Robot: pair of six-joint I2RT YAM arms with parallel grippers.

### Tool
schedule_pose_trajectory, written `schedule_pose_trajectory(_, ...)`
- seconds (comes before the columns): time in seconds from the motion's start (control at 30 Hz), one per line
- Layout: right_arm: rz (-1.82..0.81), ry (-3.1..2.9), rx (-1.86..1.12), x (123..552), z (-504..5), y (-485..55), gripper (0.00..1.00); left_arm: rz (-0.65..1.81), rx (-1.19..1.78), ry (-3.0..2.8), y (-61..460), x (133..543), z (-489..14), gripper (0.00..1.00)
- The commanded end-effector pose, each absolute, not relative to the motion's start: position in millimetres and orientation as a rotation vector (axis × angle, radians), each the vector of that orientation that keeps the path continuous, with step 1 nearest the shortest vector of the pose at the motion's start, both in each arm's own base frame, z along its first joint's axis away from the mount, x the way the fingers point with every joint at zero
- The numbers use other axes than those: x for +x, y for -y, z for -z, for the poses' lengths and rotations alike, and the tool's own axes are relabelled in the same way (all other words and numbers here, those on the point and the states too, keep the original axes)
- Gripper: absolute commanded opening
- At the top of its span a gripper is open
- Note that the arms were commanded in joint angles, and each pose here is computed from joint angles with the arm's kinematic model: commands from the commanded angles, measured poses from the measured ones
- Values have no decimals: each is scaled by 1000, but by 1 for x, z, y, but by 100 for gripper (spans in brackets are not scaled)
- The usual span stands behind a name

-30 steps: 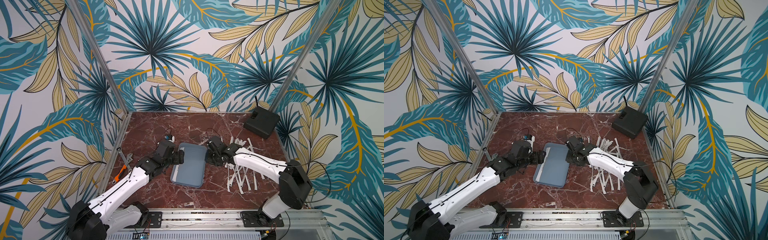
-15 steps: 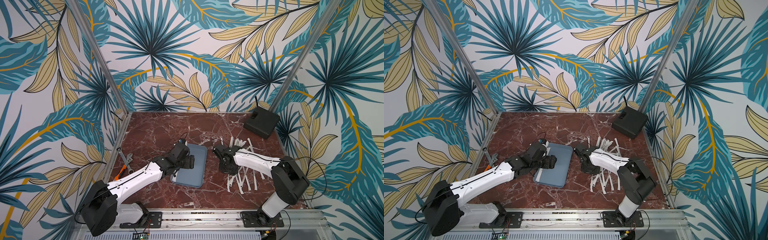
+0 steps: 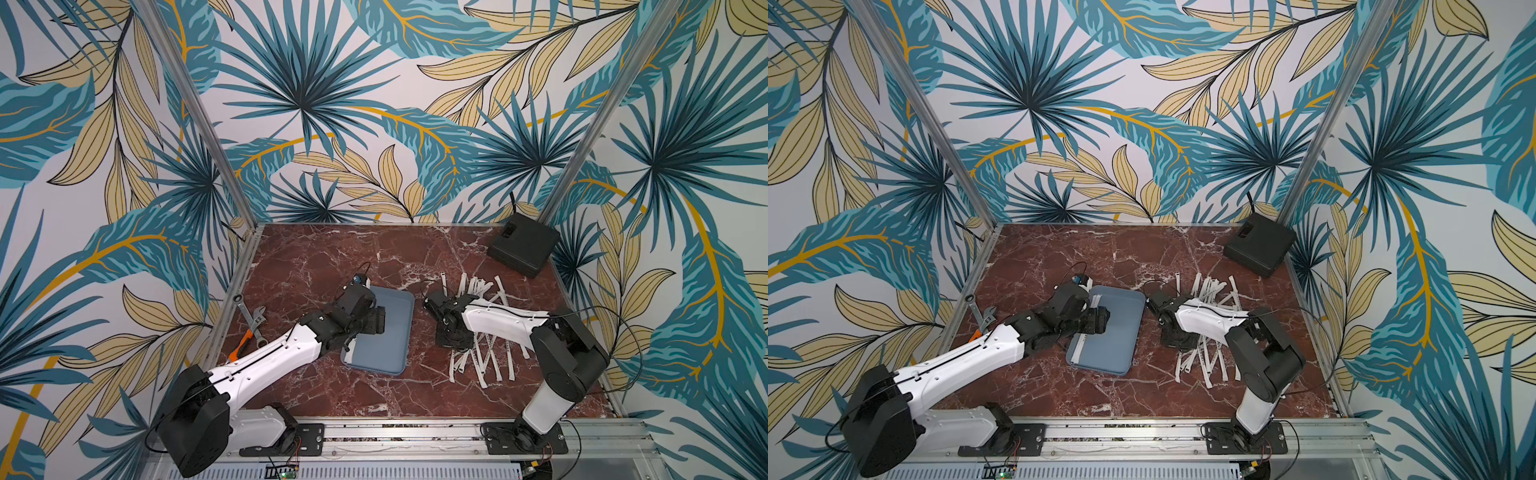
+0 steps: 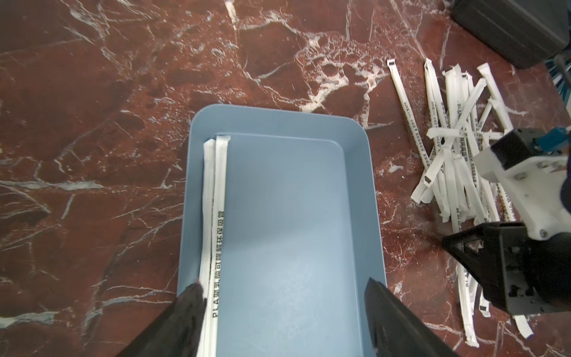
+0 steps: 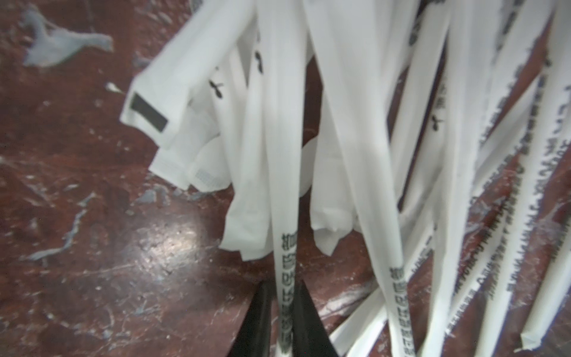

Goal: Put the straws into the storage box
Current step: Pick up the straw from the center of the board, then place the straw in the storage box.

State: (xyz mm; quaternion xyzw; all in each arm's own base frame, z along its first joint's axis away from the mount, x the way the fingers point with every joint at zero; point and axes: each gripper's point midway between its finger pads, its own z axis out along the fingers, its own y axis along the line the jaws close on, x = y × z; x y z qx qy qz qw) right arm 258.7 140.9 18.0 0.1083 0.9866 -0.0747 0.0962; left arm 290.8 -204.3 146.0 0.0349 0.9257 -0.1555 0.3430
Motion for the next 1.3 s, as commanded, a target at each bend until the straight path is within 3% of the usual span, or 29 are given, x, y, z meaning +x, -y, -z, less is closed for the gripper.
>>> schedule_pose_trajectory(0.0,210,-2916,321,248,-26,-143,13,372,46,-2340,184,296,-166,86)
schedule_pose_trajectory(0.23,-208,-2898,293,233,-77,-232,13,319,-61,-2295,137,301,-177,85)
schedule_pose_trajectory(0.37,-504,-2775,196,256,-114,-310,13,297,-143,-2315,117,301,-174,85)
schedule_pose_trajectory(0.6,-563,-2727,280,310,-80,-383,12,294,-177,-2307,110,299,-181,85)
schedule_pose_trajectory(0.87,-525,-2853,289,304,-24,-402,12,351,-173,-2302,114,293,-176,85)
schedule_pose_trajectory(1.27,-455,-2880,259,305,-6,-407,15,379,-167,-2306,118,293,-175,85)
